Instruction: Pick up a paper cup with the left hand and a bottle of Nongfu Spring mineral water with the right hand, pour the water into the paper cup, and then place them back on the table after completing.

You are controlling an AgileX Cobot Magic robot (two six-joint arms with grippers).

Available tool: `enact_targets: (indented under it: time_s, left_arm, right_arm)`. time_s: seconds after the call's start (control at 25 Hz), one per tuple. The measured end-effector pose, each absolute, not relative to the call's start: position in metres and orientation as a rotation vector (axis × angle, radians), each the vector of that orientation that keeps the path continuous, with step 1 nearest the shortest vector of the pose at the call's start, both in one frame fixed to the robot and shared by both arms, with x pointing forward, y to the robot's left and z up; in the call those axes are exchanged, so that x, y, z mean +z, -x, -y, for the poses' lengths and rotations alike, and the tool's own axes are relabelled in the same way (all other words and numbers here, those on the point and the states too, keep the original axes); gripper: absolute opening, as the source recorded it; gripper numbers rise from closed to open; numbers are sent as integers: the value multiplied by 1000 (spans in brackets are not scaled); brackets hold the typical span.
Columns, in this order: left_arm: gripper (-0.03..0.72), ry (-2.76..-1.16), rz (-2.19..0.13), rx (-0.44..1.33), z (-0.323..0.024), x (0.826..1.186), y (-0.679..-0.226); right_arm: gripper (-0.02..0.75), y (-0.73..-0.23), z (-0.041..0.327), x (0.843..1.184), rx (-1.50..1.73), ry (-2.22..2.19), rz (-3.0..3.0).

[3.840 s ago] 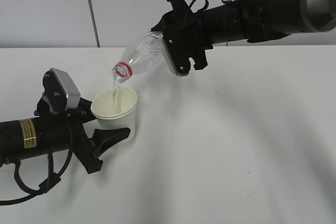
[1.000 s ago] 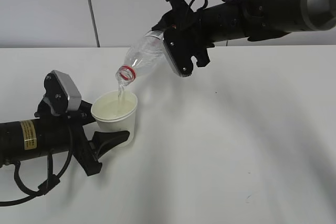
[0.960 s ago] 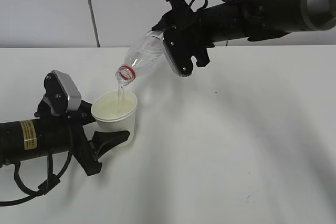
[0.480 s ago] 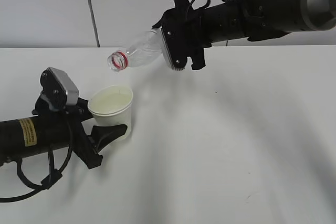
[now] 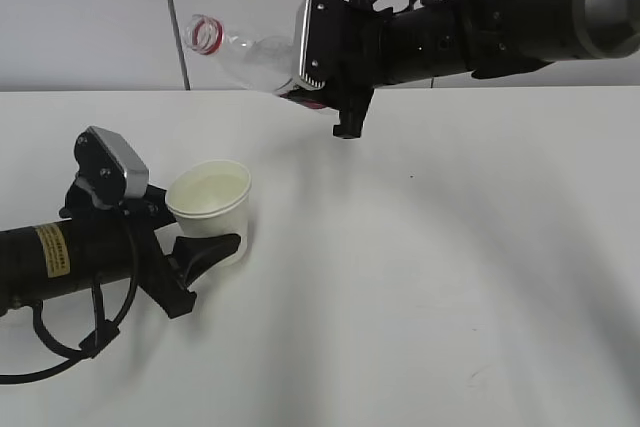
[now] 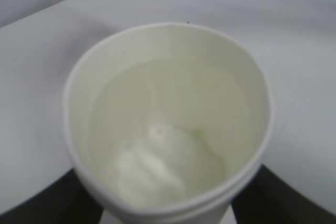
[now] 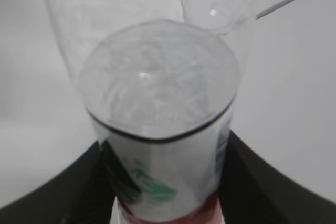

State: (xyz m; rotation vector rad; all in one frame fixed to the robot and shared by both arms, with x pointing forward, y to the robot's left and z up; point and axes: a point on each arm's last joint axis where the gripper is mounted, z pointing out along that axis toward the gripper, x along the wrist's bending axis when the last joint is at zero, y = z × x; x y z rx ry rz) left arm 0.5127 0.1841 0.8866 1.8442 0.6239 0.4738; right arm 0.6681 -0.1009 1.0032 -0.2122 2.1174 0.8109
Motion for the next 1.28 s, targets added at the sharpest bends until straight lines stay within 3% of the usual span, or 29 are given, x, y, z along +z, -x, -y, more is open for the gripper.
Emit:
enact_targets:
  time_s: [0.2,0.56,0.84,1.28]
  left_arm:
    - [428,-1841,-631,477,-184,887,-513]
    - [428,-1842,-649,474,-185,884,-514]
    - [428,-1821,-680,466,-185,875,-515]
    - [428,-1764,-708,518,-187,879,-519]
  right_arm:
    - [396,-667,102,1003,954,20,-2168]
    - [396,-675,140,1002,1274,-368,-2186]
    - [396,-665,164,976,1416,-562,-2194]
    - [396,-638,170,941,1556,-697,-2127]
